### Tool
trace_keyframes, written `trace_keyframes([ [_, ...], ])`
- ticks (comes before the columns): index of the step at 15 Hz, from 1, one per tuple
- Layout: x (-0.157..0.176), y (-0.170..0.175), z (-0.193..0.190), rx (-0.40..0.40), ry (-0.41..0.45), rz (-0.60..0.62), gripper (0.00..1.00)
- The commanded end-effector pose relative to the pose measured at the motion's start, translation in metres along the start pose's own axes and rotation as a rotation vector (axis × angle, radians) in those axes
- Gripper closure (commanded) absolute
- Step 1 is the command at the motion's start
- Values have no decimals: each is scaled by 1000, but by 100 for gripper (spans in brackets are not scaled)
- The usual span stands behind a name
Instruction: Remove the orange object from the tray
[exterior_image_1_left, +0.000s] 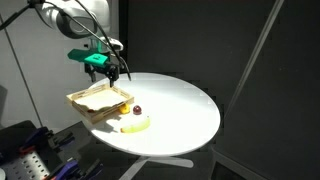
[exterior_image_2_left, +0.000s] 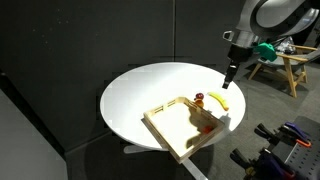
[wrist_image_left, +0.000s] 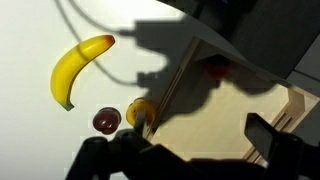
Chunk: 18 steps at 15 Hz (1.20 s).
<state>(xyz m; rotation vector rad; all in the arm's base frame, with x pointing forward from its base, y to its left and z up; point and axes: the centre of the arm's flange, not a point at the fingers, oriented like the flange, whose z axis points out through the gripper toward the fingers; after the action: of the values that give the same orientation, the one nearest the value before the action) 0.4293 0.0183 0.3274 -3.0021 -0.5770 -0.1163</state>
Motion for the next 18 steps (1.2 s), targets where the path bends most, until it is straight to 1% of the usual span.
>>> trace_keyframes([
  [1,20,-9,5,-10,-11,-36,0],
  [9,50,-40,26,-3,-37,-118,0],
  [13,59,-51,52,-2,-62,-149,0],
  [18,61,-58,86,-18,-65,-183,0],
])
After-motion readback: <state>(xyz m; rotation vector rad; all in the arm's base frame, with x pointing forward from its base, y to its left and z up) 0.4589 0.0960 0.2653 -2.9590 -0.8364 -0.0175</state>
